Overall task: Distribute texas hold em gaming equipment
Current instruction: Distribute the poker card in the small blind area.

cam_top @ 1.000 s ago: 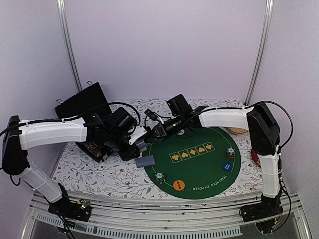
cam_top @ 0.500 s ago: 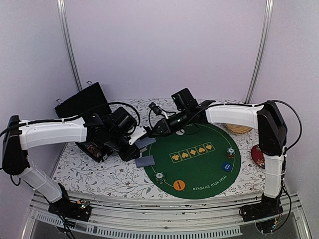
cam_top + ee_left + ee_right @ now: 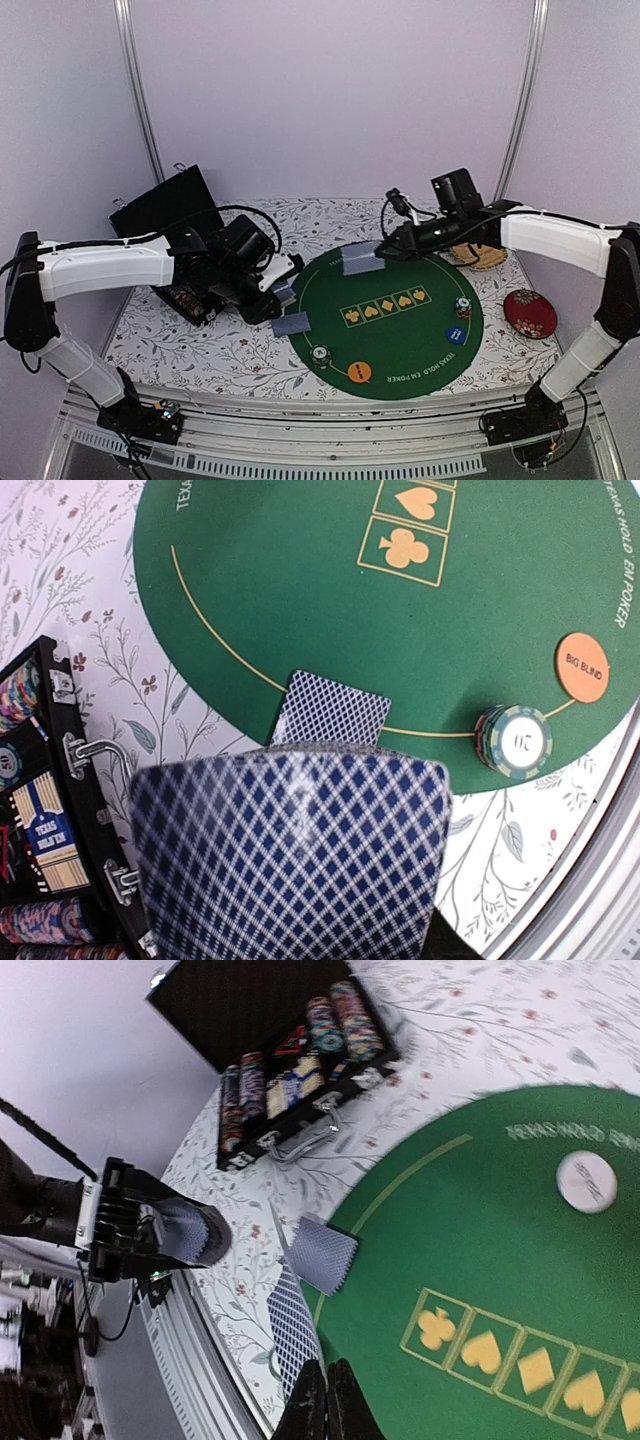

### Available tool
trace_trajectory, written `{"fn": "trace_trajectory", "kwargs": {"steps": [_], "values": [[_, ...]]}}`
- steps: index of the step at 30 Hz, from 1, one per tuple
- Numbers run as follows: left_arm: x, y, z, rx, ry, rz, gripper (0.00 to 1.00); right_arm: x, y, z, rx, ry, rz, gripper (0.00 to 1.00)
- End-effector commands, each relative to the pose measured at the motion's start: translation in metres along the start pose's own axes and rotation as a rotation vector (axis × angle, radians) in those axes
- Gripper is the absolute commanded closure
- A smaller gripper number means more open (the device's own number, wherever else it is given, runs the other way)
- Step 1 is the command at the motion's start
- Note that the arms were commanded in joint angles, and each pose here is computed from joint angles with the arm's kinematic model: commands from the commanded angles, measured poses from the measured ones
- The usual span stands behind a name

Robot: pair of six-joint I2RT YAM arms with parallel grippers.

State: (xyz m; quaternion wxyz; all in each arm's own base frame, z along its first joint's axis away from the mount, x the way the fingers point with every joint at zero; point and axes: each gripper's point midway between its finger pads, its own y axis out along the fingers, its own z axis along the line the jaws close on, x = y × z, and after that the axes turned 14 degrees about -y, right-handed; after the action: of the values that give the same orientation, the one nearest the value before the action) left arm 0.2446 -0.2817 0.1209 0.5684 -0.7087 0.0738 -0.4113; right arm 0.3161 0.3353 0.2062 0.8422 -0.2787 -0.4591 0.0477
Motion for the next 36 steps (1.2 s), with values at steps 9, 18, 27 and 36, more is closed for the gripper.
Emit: {"fn": "trace_trajectory", "kwargs": {"steps": [9,18,27,36], "values": [[0.009,-0.007,0.001,-0.001,0.039,-0.051,0.56,-0.209,-0.079,-0.034,-0.349,0.524,0.294,0.98],[0.007,-0.01,0.003,0.0,0.042,-0.059,0.56,-0.259,-0.107,-0.058,-0.487,0.76,0.247,0.98],[0.01,-0.012,0.004,0.003,0.047,-0.058,0.56,-0.311,-0.113,-0.042,-0.472,0.966,0.29,0.98],[0.012,-0.017,0.005,0.005,0.038,-0.052,0.56,-0.279,-0.138,-0.055,-0.607,0.928,0.206,0.3]]}}
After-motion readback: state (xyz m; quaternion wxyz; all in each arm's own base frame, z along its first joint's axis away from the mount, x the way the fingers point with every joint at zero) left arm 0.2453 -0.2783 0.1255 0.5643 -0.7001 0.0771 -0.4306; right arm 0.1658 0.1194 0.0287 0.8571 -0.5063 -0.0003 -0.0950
